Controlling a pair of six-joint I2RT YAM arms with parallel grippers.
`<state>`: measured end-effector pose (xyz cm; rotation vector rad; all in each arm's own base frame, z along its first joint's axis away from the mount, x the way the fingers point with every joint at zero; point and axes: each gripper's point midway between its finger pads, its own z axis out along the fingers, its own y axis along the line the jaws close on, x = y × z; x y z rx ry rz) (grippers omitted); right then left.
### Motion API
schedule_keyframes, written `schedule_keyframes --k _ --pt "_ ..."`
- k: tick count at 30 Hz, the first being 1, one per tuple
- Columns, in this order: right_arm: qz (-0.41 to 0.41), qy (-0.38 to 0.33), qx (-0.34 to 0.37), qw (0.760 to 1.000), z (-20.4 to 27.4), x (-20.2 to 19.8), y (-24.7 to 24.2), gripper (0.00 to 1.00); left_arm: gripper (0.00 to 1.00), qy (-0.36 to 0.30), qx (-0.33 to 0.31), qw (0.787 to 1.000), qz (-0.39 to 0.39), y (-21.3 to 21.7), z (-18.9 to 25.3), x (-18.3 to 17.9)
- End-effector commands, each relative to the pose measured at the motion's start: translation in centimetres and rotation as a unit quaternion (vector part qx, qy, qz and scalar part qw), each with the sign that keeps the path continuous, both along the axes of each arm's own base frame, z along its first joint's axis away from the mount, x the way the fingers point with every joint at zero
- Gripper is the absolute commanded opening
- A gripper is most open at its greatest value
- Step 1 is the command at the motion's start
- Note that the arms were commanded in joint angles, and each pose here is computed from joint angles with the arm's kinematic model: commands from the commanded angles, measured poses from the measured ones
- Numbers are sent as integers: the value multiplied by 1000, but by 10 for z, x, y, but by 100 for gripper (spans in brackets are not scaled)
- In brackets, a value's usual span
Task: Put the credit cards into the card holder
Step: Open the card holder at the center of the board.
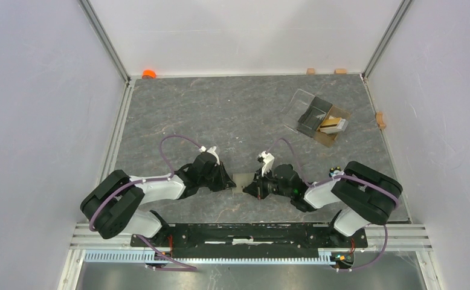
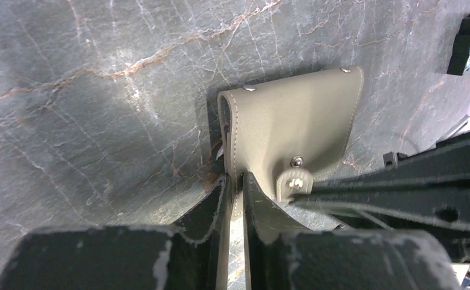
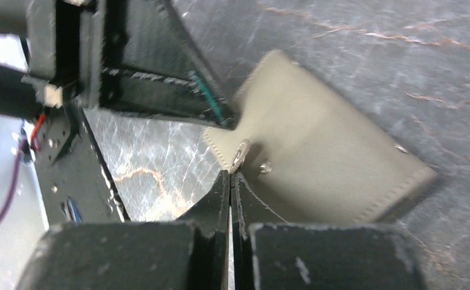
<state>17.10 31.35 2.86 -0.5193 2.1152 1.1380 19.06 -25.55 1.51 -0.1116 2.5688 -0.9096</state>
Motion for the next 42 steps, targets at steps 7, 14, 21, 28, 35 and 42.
schedule_keyframes --k 7,14,21,28,35,42 --pt "79 -138 -53 986 16 -12 12 0 2 53 75 996 9 27 -37 -22" --pt "34 -170 -80 982 34 -2 -15 0 34 -6 30 999 -13 20 -4 -18" --pt "3 -165 -165 972 20 13 -60 7 68 -133 22 986 -97 12 51 -4" --pt "-126 -136 -215 959 26 38 -108 31 76 -201 30 958 -204 -11 64 3" --pt "-244 -72 -216 943 22 50 -149 63 81 -316 54 904 -283 -45 71 9" --pt "-258 -51 -197 944 16 53 -164 82 86 -398 94 840 -356 -73 61 16"
